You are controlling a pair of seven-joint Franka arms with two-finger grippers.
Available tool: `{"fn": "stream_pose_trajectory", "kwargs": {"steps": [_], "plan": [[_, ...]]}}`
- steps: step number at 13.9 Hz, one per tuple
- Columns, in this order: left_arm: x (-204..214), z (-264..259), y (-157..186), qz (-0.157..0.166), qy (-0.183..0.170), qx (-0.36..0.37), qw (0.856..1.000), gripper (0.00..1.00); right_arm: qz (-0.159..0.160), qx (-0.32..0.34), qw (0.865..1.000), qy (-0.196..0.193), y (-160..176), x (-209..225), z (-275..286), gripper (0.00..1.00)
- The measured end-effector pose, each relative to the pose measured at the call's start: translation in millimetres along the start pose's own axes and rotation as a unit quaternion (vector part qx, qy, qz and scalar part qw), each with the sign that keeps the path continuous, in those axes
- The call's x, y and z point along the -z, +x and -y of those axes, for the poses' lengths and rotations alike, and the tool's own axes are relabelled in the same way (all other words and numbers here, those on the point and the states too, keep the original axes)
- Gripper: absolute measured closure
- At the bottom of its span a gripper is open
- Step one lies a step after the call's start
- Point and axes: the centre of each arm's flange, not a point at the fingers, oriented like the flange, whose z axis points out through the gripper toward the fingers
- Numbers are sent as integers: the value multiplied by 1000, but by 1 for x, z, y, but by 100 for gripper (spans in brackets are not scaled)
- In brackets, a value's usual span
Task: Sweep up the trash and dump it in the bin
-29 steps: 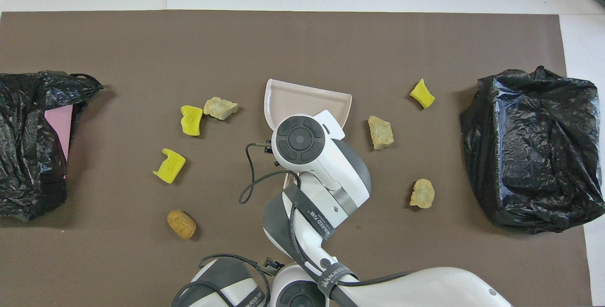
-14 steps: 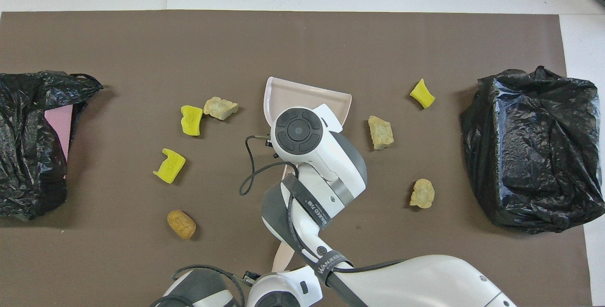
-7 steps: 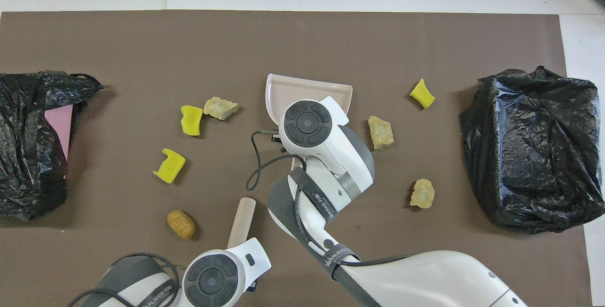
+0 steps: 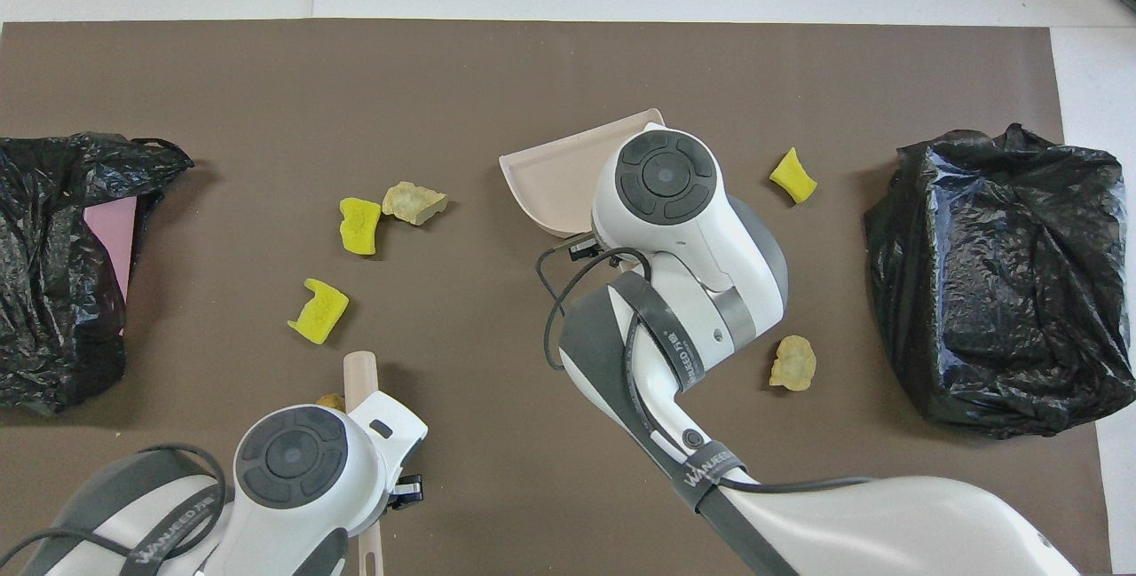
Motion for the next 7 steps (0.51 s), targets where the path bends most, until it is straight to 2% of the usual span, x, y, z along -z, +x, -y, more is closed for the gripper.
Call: {"fn": "stream_pose_trajectory", "kwargs": {"steps": [2,4,6,7], "plan": [[11,14,11,9,-3,65,998,74,10,77,997,-2,-5,8,1,66],[10,22,11,22,6,95,995,74,16,161,987,-1,-7,7,0,66],[3,28,6,32,15,119,992,74,20,250,968,0,-7,3,-12,66],[-4,30,4,34,18,126,991,74,22,297,955,1,-7,1,-20,66]]}}
